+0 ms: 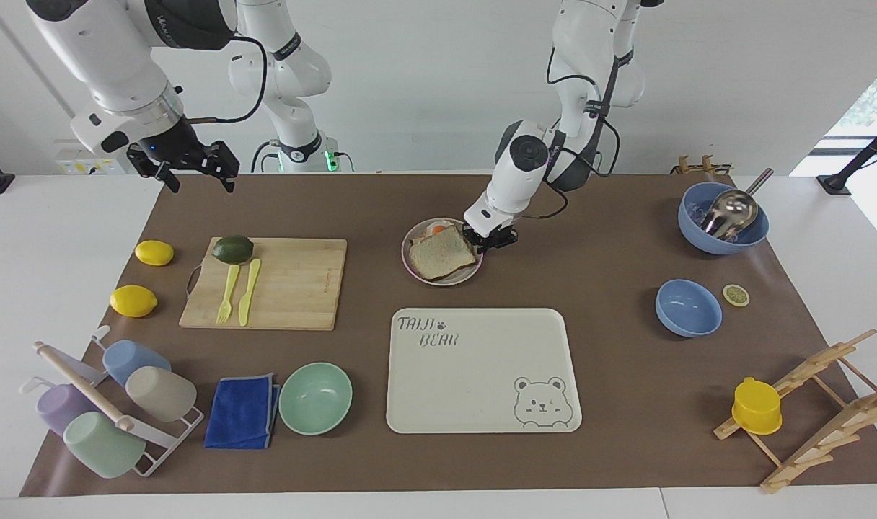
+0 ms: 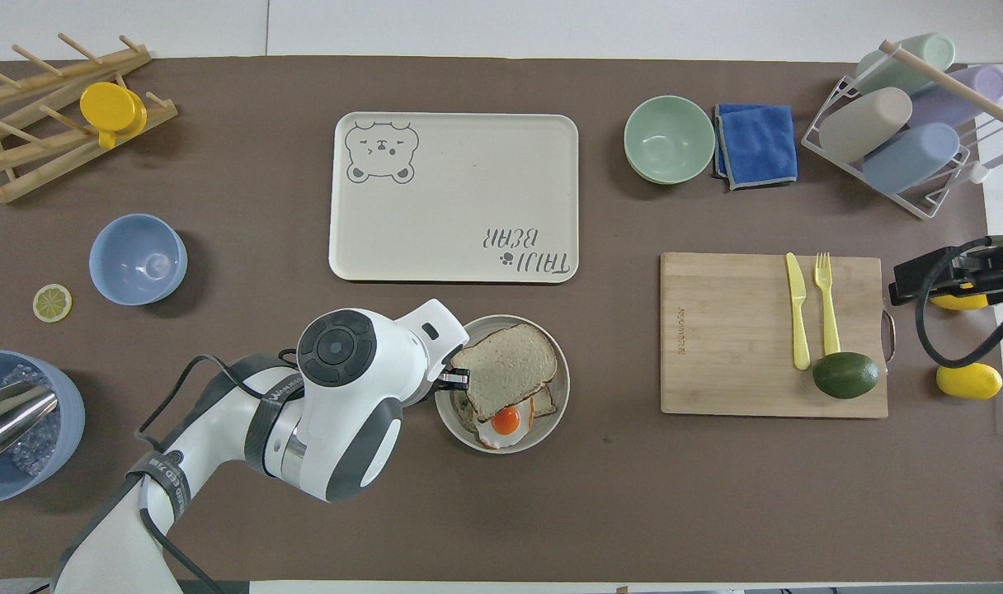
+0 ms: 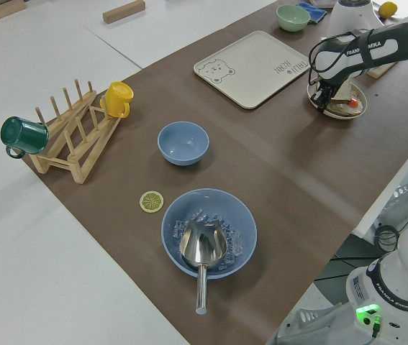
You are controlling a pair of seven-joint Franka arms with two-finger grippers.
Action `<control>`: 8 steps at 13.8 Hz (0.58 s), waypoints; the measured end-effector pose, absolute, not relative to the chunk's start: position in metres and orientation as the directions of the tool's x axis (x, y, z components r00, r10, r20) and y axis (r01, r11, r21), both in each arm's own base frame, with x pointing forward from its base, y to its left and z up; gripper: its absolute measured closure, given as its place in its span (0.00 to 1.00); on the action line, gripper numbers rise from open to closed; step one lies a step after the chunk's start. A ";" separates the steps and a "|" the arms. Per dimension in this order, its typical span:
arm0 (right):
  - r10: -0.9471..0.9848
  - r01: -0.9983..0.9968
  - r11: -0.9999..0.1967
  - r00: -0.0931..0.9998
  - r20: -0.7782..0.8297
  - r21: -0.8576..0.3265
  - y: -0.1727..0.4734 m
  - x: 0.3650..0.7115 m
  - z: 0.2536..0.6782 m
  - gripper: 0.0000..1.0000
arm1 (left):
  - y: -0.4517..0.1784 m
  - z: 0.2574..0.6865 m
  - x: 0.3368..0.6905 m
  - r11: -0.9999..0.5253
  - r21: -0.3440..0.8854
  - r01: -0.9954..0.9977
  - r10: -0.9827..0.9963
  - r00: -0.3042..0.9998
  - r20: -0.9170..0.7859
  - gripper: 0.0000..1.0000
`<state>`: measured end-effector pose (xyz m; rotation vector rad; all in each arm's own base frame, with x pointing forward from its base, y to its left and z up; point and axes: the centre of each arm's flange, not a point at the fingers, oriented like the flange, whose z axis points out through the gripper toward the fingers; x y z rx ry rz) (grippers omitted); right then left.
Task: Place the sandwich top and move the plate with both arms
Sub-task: 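Grasp the rim of the white plate with the left gripper, then slide the plate onto the bear-print tray with the left gripper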
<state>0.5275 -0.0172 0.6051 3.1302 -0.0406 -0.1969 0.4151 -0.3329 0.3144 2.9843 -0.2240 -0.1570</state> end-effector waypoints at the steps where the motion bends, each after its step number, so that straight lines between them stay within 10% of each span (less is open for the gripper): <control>1: -0.026 -0.026 -1.000 0.992 -0.125 0.007 -0.017 0.527 0.605 0.00 | -0.330 0.315 0.418 -0.979 0.152 -0.133 -0.148 0.984 -0.094 0.96; 8: -0.026 -0.026 -1.000 0.992 -0.125 0.007 -0.017 0.527 0.605 0.00 | -0.263 0.405 0.503 -0.976 0.208 -0.065 -0.095 0.985 -0.141 0.96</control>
